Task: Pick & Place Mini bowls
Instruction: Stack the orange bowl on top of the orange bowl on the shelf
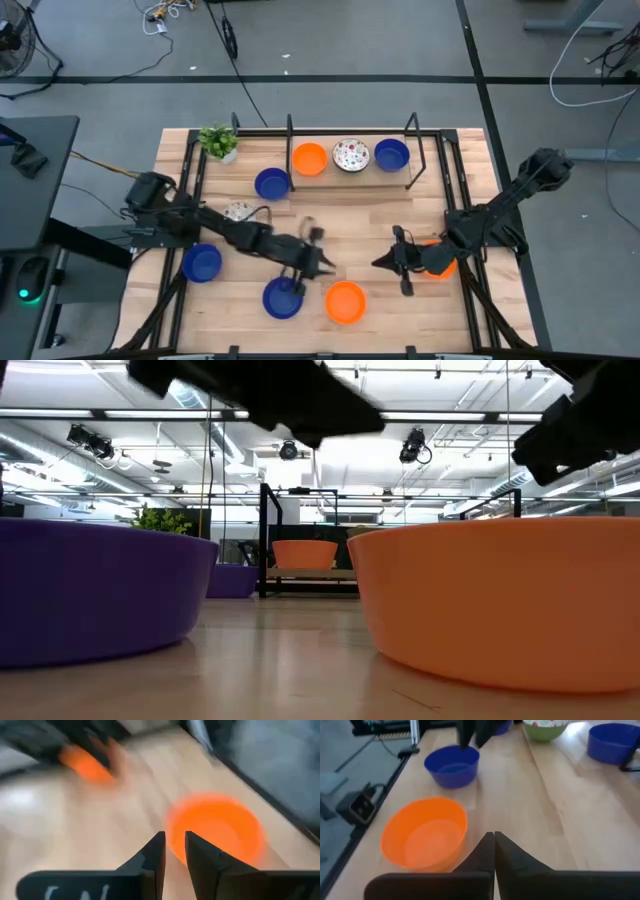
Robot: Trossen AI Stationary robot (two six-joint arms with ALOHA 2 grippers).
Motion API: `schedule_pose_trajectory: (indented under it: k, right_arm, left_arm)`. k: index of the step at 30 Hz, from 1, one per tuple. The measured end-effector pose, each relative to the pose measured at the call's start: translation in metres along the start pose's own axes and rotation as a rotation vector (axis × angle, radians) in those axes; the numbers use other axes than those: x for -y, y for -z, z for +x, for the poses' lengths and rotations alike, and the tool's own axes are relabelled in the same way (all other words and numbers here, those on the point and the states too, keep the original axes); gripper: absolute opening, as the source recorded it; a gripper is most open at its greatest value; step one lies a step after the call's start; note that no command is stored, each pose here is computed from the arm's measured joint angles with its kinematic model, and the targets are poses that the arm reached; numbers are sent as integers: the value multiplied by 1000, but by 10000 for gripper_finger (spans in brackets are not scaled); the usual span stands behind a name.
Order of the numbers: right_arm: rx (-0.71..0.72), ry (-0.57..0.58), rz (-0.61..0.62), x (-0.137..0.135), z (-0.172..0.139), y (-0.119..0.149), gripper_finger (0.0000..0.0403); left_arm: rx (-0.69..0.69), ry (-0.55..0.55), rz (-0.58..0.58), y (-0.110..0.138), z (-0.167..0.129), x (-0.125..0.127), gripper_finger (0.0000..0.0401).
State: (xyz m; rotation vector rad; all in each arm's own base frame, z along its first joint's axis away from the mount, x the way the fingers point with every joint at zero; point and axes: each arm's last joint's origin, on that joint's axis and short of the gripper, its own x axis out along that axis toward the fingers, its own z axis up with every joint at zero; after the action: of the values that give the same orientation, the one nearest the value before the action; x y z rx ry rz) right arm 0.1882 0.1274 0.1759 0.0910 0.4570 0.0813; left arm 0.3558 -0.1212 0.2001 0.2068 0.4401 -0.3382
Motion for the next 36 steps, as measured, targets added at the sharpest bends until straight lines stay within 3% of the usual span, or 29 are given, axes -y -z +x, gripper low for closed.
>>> schedule_pose_trajectory:
  k: [4,9,12,16,21,27,36]
  right_arm:
    - [10,14,-16,0,0,-1,4]
    - [3,34,-39,1,0,0,5]
    - [-4,37,-41,1,0,1,6]
    - [-11,39,-32,2,0,2,6]
    - [-25,45,-39,2,0,3,6]
    - [-24,44,-37,2,1,3,6]
    - [-23,44,-37,2,1,3,6]
  left_arm:
    - [-206,229,91,-16,18,2,79]
    - [-383,314,235,-16,48,13,100]
    - [-434,363,291,-12,62,15,131]
    - [-400,420,385,-8,72,17,175]
    - [-391,417,466,-6,74,17,202]
    - [-380,433,557,-2,75,20,182]
    - [-368,433,591,2,80,20,102]
